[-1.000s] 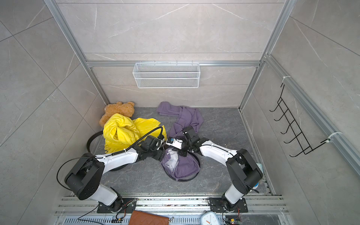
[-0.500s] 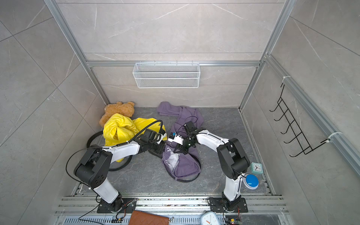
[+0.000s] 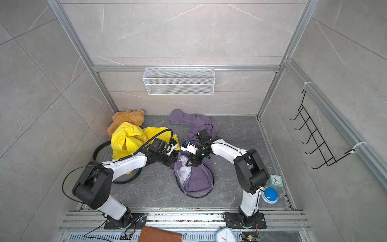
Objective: Remove the belt from the trousers
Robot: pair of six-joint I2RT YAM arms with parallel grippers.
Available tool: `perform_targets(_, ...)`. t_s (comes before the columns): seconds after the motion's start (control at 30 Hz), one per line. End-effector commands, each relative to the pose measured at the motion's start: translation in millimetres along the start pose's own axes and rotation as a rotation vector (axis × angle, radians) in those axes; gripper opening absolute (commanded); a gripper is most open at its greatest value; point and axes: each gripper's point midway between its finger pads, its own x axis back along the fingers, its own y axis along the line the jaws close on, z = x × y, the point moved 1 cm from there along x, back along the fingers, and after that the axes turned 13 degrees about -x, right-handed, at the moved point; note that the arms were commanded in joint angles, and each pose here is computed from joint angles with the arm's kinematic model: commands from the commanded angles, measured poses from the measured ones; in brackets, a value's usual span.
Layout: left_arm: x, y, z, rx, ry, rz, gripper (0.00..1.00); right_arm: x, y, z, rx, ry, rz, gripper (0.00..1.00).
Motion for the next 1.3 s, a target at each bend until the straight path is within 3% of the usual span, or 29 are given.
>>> perform_targets(0.0, 45.5, 8.2, -35.4, -0.004, -0.137, -0.103, 0.00, 10.6, -17.1, -7.7, -0.036, -0.043, 0.178, 0.78)
perform_targets(0.07, 61.8, 10.1, -41.4, -0.010, -0.164, -0.137, 0.00, 10.2, -35.8, -2.7, -0.029, -0.030, 0.350, 0.79)
perform_targets(0.13, 76.2, 9.3, -46.0, -0.017, -0.190, -0.152, 0.00, 17.8, -58.3, -2.0, -0.045, -0.035, 0.518, 0.71)
perform_targets(0.3, 102.3, 22.5, -33.5, 0.024, -0.162, -0.259, 0.00, 63.9, -119.7, -6.8, -0.244, -0.054, 0.856, 0.68)
perform_targets(0.47, 146.7, 61.4, -7.4, 0.172, -0.149, -0.459, 0.00, 110.4, -159.2, 7.2, -0.400, -0.073, 1.029, 0.67)
perform_targets(0.77, 240.6, 118.4, 49.4, 0.427, -0.095, -0.884, 0.00, 167.9, -186.0, 30.2, -0.493, -0.055, 1.166, 0.68)
perform_targets(0.9, 263.1, 133.3, 78.1, 0.584, -0.096, -0.966, 0.00, 185.6, -196.3, 47.2, -0.541, -0.044, 1.223, 0.68)
perform_targets(1.1, 279.1, 143.0, 109.8, 0.698, -0.063, -1.027, 0.00, 214.6, -216.5, 83.6, -0.660, -0.034, 1.277, 0.67)
perform_targets(1.27, 236.3, 130.8, 103.1, 0.666, -0.052, -0.816, 0.00, 203.8, -205.5, 56.7, -0.563, -0.141, 1.181, 0.61)
